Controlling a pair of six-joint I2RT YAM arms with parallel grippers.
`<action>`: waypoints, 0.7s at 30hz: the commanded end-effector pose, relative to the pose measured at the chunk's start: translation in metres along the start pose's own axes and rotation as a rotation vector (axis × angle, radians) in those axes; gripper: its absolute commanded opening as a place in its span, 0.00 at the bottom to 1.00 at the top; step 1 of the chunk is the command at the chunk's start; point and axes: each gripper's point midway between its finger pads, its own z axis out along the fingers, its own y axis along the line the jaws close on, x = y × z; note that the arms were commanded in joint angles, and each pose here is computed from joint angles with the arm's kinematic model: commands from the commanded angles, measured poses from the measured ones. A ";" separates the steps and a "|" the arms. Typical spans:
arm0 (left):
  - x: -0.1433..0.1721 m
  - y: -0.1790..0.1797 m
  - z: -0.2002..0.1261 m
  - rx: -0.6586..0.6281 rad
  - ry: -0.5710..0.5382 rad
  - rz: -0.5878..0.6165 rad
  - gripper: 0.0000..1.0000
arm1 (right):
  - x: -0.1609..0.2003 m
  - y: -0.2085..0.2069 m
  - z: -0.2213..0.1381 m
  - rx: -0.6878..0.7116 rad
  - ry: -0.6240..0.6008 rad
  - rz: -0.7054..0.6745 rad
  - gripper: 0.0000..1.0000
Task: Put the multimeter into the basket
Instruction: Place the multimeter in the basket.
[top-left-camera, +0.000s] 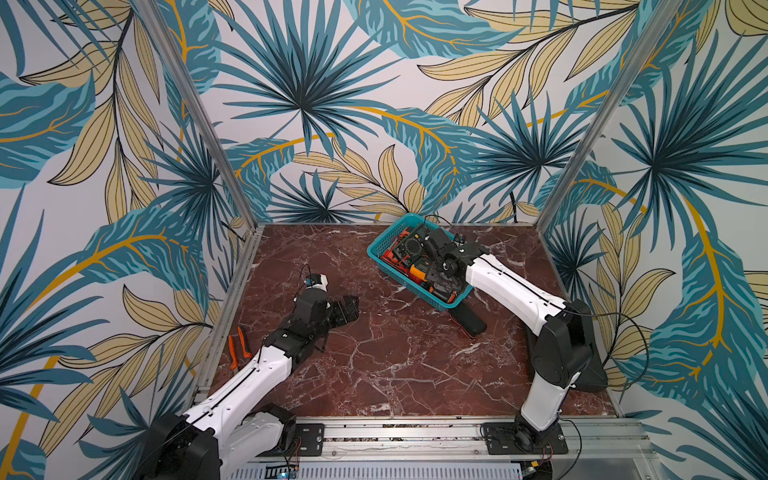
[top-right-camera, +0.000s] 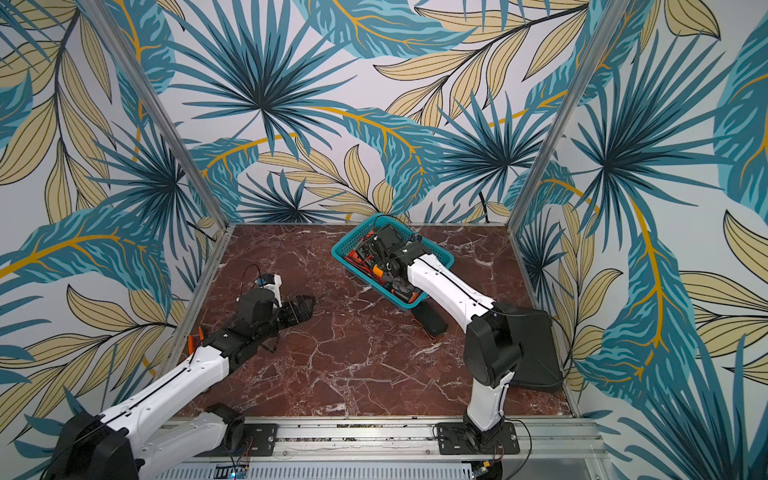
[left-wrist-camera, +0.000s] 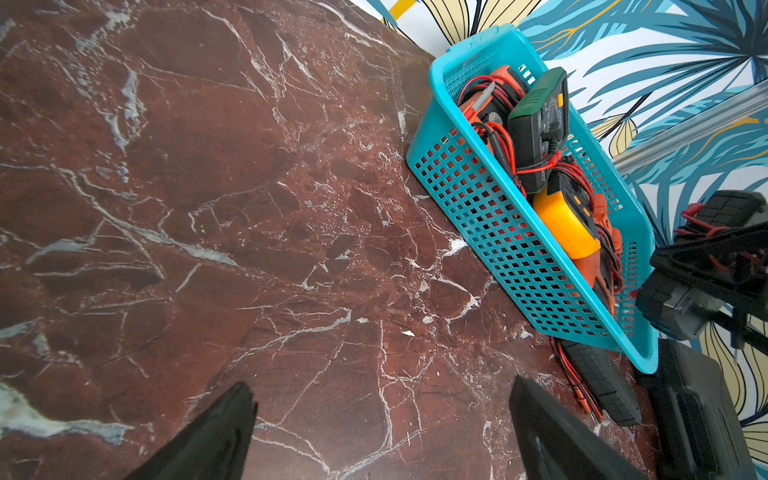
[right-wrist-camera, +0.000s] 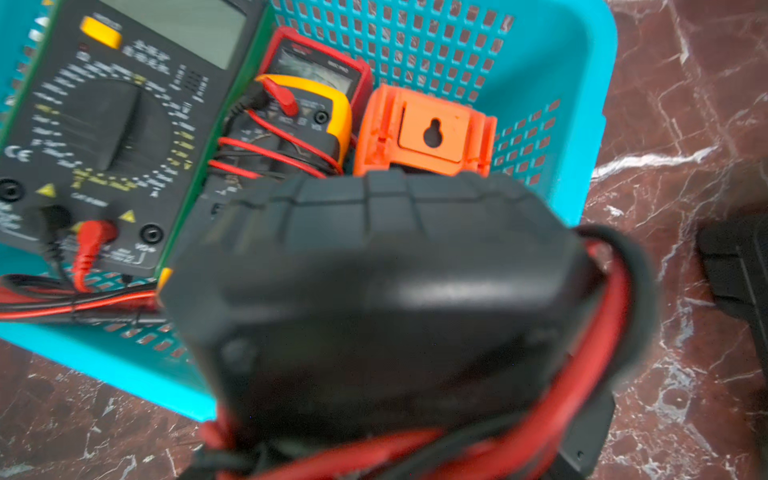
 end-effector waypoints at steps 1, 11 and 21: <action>-0.003 -0.002 0.001 0.014 -0.012 0.013 1.00 | 0.008 0.003 0.019 -0.008 0.034 0.046 0.43; -0.002 -0.002 0.002 0.016 -0.006 0.009 1.00 | 0.028 0.000 0.051 -0.015 0.118 0.104 0.49; -0.001 -0.003 0.002 0.020 -0.002 0.005 1.00 | 0.024 -0.008 0.047 -0.014 0.107 0.117 0.99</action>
